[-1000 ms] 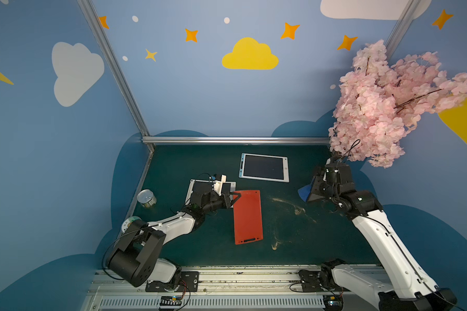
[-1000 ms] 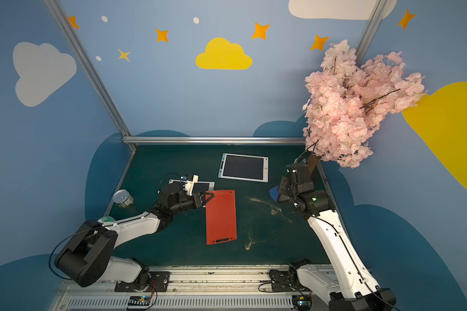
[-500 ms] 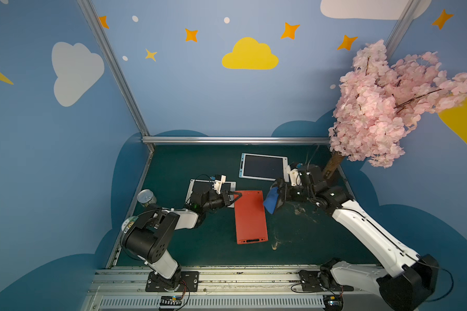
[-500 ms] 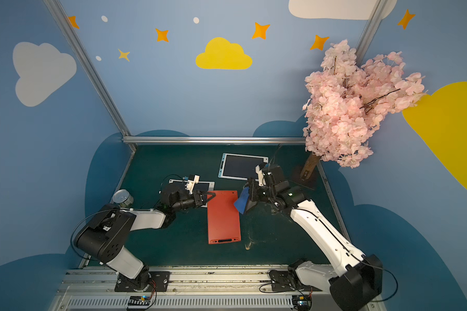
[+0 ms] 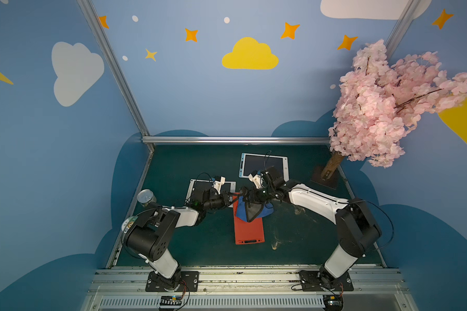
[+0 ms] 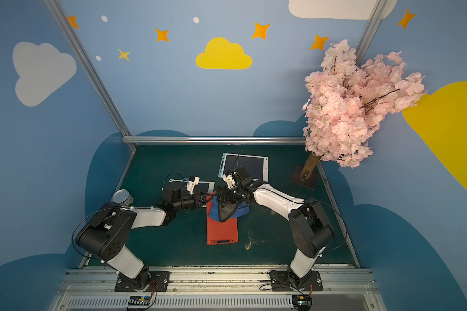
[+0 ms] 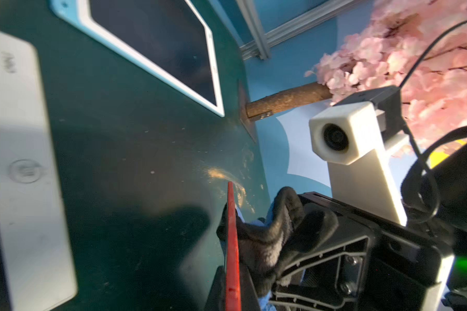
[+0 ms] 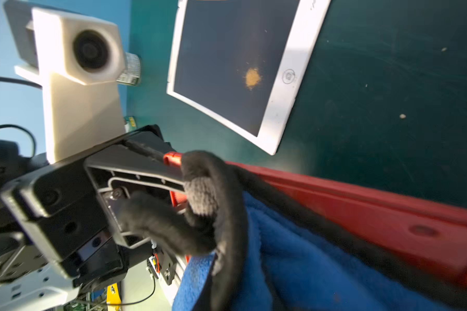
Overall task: Wipe the drawing tablet
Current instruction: Wipe the dirt from the drawing tablet.
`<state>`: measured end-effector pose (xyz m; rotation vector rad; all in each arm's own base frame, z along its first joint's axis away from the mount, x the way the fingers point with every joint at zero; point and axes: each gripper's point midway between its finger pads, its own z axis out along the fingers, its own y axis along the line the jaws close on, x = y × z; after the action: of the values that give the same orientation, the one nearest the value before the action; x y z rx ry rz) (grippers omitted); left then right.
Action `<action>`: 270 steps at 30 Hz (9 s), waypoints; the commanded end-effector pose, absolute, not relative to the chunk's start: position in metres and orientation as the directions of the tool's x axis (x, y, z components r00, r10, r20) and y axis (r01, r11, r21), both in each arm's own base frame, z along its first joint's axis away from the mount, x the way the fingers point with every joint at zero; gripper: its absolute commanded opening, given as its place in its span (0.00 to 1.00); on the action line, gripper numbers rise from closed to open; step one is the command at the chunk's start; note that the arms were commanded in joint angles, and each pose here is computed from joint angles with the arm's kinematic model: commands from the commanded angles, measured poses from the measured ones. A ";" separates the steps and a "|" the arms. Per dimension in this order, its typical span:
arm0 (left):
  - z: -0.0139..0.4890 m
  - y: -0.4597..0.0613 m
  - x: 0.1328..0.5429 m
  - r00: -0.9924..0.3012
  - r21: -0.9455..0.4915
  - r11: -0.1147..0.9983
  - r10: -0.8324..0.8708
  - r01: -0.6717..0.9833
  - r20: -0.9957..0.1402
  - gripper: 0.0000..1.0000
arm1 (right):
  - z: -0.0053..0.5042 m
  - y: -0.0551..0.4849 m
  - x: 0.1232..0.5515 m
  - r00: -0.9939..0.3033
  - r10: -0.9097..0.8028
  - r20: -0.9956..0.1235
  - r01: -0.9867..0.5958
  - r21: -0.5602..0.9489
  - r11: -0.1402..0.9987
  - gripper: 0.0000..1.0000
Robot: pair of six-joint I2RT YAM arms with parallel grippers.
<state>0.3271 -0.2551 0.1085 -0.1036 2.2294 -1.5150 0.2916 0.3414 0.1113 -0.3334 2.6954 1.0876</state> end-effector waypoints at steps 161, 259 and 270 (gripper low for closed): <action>0.134 -0.253 0.327 -0.860 -0.830 0.473 -0.247 0.296 -0.447 0.03 | 0.116 0.309 0.350 -0.982 0.047 -0.180 -0.087 0.669 0.738 0.00; 0.136 -0.249 0.327 -0.850 -0.813 0.495 -0.243 0.307 -0.468 0.03 | 0.060 0.324 0.239 -0.976 -0.215 0.022 -0.134 0.719 0.681 0.00; 0.138 -0.250 0.326 -0.849 -0.817 0.486 -0.244 0.311 -0.469 0.03 | 0.043 0.253 0.258 -0.998 -0.054 0.026 -0.024 0.659 0.752 0.00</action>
<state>0.3300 -0.2414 0.1199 -0.0219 2.2449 -1.3200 0.2430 0.2577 0.0445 -0.0655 2.9993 1.1942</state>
